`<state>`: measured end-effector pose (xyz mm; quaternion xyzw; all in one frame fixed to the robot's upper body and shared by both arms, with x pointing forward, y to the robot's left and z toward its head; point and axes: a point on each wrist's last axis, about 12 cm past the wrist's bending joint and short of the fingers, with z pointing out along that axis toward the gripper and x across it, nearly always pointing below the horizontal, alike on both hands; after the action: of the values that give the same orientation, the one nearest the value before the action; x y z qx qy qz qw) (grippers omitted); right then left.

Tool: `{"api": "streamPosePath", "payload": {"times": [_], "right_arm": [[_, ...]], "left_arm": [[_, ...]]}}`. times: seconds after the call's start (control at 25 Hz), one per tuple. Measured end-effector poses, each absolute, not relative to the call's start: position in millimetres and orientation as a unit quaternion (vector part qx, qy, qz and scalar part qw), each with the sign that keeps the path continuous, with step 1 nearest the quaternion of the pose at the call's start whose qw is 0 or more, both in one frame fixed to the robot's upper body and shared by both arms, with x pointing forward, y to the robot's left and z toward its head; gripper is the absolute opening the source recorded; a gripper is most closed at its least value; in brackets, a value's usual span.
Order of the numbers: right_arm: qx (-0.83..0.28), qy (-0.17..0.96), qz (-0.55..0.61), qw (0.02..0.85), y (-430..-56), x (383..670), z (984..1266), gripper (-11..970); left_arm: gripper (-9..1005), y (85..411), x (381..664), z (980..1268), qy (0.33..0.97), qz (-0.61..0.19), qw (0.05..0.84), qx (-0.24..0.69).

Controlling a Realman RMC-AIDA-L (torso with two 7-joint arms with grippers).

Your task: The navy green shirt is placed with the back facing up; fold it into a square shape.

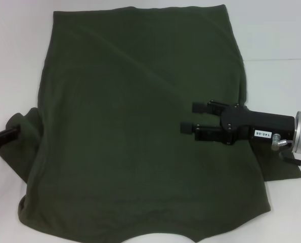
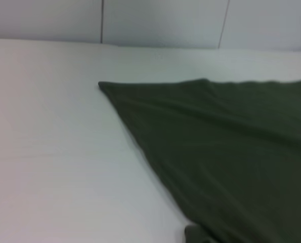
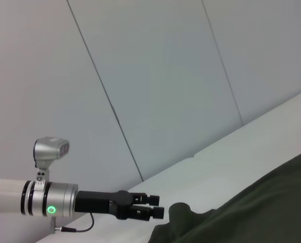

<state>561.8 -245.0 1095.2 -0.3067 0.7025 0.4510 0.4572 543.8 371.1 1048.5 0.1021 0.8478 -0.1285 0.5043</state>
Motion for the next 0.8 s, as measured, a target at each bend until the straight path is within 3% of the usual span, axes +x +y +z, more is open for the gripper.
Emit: {"api": "streamPosePath", "payload": {"times": [0.8], "right_arm": [[-0.294,0.697,0.455,0.47,-244,563,1096,916]], "left_arm": [[885,363,559,1046,0.862,-0.057,0.468,0.184]]}}
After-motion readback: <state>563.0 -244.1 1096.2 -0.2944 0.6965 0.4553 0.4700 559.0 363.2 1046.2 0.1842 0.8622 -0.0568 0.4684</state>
